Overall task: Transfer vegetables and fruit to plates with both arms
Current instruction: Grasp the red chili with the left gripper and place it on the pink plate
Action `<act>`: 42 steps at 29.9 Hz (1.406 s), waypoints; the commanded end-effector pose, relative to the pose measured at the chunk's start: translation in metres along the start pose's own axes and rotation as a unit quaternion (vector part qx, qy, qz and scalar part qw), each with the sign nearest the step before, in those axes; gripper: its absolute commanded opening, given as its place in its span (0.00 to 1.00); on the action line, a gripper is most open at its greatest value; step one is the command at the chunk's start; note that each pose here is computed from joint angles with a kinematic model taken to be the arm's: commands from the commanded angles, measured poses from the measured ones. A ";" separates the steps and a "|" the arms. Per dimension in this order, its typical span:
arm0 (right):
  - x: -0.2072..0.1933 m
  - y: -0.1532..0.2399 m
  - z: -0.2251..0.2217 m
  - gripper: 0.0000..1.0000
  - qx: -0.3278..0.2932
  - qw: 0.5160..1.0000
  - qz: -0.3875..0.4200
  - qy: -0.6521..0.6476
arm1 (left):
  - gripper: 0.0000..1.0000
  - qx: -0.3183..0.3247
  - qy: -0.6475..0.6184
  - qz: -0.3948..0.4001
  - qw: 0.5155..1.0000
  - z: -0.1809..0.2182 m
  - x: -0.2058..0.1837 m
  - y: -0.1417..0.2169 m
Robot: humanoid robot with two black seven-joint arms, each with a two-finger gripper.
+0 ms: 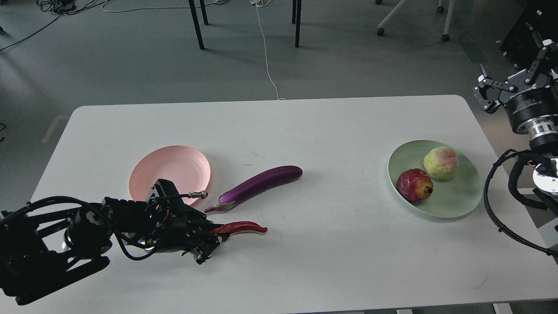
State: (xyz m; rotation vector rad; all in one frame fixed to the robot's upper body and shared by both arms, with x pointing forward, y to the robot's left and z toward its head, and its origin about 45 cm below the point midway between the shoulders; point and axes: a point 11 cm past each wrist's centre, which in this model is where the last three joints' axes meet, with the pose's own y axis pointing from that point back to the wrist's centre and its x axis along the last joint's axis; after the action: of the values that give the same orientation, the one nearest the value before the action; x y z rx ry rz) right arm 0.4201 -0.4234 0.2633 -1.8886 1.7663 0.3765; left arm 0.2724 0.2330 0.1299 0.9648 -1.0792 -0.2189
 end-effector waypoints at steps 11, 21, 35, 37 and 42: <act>0.002 -0.001 -0.006 0.98 0.009 1.000 0.010 0.002 | 0.17 0.139 0.001 0.012 0.990 -0.098 0.023 0.077; 0.003 -0.002 -0.006 0.98 0.009 1.000 0.020 0.006 | 0.61 0.208 0.053 0.044 0.976 -0.150 -0.006 0.070; 0.006 0.001 -0.005 0.98 0.007 1.000 0.024 0.008 | 0.74 0.160 0.034 0.092 0.982 -0.123 0.037 0.058; 0.007 0.001 -0.005 0.98 0.007 1.000 0.024 0.008 | 0.74 0.145 0.017 0.104 0.984 -0.113 0.055 0.053; 0.009 0.003 -0.005 0.98 0.006 1.000 0.026 0.009 | 0.74 0.121 -0.005 0.133 0.984 -0.090 0.092 0.026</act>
State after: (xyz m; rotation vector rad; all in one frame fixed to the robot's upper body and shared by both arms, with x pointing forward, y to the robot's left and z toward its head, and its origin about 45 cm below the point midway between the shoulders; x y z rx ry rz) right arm 0.4181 -0.4326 0.2629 -1.8456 1.8255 0.3673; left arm 0.3789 0.2817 0.1953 1.0792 -1.2148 0.1275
